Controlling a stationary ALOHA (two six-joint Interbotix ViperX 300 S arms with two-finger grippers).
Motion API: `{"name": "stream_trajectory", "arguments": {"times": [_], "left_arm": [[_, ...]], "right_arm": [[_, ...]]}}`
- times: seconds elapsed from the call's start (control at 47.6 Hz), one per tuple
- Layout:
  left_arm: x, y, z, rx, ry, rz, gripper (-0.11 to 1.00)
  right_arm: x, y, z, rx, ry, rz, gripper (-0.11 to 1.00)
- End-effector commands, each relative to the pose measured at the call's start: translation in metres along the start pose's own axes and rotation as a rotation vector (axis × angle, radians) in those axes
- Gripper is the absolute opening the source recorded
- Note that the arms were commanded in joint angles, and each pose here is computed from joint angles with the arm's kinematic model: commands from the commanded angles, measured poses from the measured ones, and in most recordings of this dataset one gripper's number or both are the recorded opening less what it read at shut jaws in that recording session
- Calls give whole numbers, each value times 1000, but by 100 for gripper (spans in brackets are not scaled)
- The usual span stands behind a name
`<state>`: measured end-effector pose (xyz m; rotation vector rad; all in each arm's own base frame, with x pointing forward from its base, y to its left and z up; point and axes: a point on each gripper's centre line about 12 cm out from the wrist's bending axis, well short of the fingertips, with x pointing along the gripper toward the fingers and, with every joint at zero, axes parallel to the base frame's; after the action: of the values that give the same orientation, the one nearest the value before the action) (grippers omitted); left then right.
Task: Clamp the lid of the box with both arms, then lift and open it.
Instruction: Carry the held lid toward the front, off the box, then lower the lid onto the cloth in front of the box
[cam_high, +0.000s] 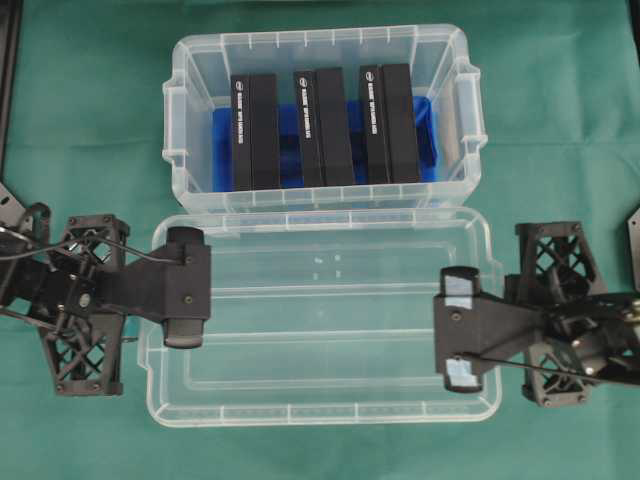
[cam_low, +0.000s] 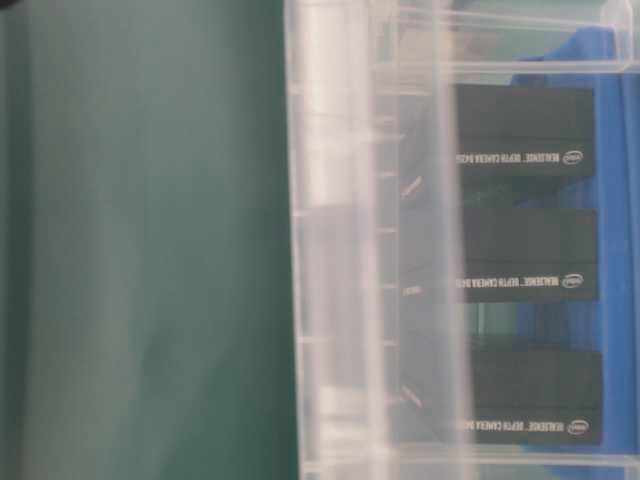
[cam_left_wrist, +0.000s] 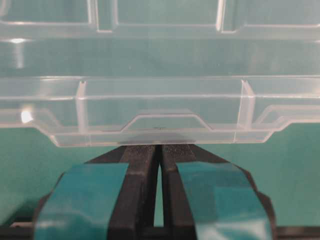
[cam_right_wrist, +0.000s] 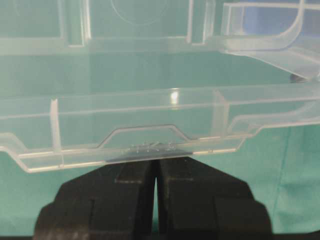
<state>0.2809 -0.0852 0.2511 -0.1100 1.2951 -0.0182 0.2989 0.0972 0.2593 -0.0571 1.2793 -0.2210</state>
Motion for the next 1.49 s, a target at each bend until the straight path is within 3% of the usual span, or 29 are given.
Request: {"name": "stream_trajectory", "arguments": {"times": [0.0, 0.231, 0.84, 1.176, 1.47], "left_arm": [[-6, 0, 20, -28, -126, -27, 2], [20, 0, 11, -84, -92, -22, 2], [101, 6, 2, -90, -96, -25, 2], [118, 11, -4, -99, -110, -30, 2], [116, 10, -2, -99, -104, -28, 2]], "right_arm": [[-3, 3, 17, 24, -106, 47, 0], [23, 10, 8, 50, -115, 78, 0], [95, 12, -20, 107, -102, 133, 0], [125, 19, -25, 98, -112, 176, 0], [122, 18, -24, 100, -106, 171, 0]]}}
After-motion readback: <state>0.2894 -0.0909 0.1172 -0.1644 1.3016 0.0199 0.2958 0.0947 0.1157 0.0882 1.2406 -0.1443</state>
